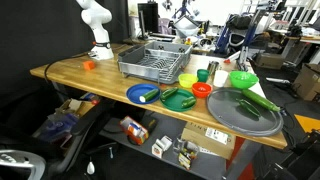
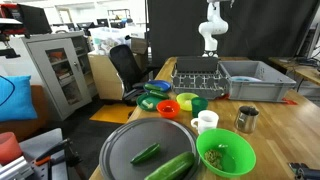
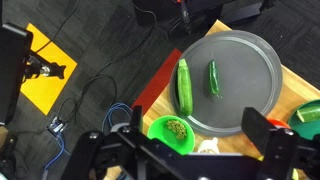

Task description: Put the green object into the the green bowl.

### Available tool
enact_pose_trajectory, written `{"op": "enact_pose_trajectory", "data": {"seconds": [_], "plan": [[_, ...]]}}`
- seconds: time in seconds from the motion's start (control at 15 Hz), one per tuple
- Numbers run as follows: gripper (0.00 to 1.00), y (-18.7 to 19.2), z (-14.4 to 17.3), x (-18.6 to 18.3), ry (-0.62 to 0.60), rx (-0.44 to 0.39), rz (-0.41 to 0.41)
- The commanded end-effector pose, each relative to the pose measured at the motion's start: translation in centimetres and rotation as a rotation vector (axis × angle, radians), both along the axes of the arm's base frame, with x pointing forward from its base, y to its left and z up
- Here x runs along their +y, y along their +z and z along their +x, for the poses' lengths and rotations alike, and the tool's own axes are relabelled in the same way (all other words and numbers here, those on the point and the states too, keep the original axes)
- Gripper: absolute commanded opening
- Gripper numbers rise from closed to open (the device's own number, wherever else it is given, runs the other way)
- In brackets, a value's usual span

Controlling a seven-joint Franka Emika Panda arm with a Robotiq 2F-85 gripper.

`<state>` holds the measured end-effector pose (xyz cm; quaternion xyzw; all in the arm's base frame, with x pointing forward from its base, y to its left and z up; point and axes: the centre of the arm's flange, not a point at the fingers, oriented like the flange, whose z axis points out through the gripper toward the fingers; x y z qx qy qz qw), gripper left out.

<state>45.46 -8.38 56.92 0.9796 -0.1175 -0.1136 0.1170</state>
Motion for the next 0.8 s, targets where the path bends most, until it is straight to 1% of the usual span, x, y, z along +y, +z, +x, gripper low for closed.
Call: {"op": "enact_pose_trajectory", "data": {"seconds": [0.0, 0.4, 0.53, 0.67, 0.73], "plan": [[1.00, 0.0, 0.0, 0.0, 0.000, 0.000, 0.000], [1.00, 0.0, 0.0, 0.0, 0.000, 0.000, 0.000], [1.00, -0.3, 0.7, 0.6, 0.002, -0.004, -0.002], [1.00, -1.0, 1.8, 1.9, -0.004, -0.035, 0.005], [1.00, -1.5, 2.7, 2.7, -0.009, -0.053, 0.042]]}}
